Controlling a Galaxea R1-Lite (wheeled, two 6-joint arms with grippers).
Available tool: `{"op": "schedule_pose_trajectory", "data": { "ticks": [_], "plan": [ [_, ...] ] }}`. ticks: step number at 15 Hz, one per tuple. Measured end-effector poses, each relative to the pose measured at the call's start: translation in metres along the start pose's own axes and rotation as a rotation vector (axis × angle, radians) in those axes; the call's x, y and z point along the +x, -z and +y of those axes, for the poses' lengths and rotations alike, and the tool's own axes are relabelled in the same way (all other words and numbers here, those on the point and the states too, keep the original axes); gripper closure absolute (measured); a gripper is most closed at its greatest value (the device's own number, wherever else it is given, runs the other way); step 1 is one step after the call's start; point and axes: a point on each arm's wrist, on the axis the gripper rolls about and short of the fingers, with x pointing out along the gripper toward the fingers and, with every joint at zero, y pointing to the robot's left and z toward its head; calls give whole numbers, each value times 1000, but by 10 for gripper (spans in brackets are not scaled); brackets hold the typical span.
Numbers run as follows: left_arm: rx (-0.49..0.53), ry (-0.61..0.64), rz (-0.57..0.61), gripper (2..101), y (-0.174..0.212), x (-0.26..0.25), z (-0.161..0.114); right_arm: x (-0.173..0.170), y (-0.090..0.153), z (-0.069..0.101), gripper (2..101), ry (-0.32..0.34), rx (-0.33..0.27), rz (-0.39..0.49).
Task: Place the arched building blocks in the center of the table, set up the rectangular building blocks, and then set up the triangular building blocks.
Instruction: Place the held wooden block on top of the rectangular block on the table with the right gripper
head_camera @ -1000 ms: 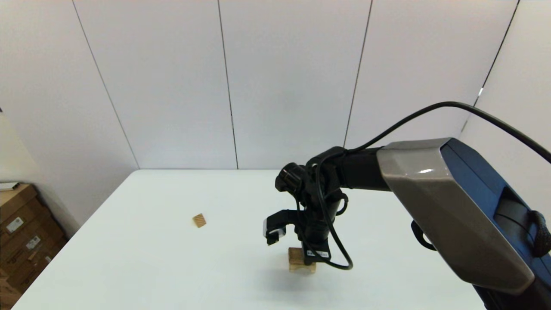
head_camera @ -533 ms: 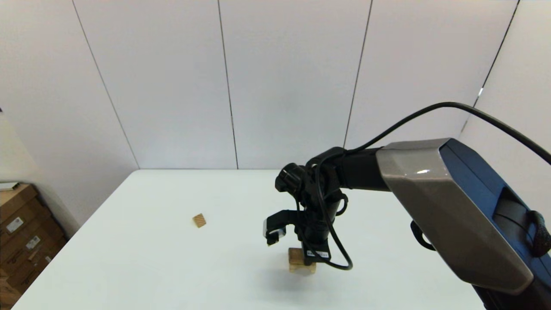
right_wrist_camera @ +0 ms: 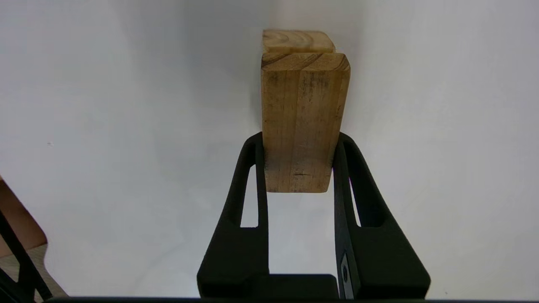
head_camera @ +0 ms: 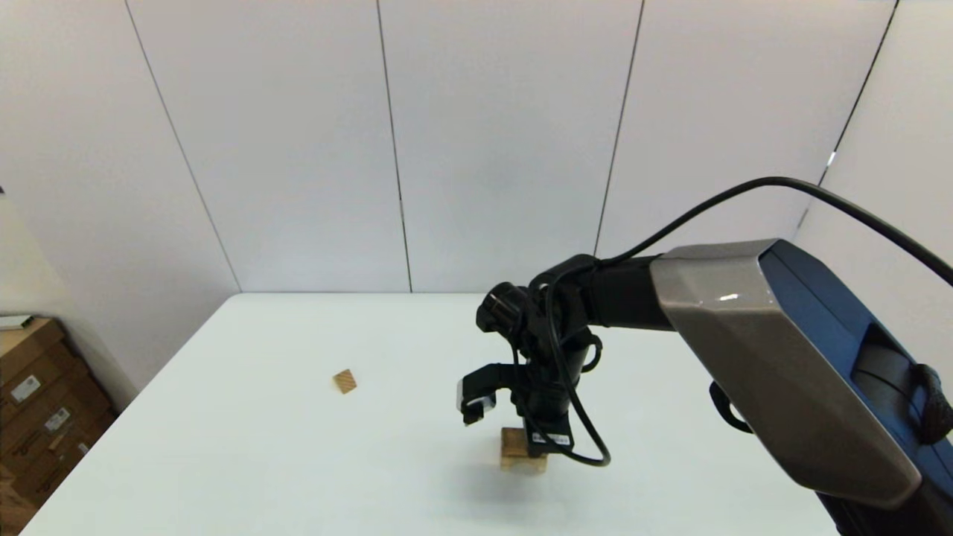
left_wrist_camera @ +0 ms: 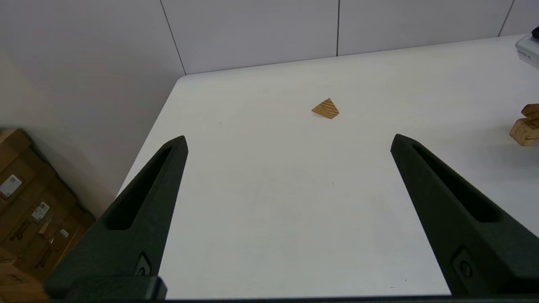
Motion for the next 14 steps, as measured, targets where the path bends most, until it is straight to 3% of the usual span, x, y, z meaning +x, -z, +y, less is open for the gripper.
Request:
{"op": "schedule_pose_trajectory", "data": {
  "ticks": [14],
  "plan": [
    [0,0,0,54,0,0,0,0,-2,2,781,-2,-6,-3]
  ]
}}
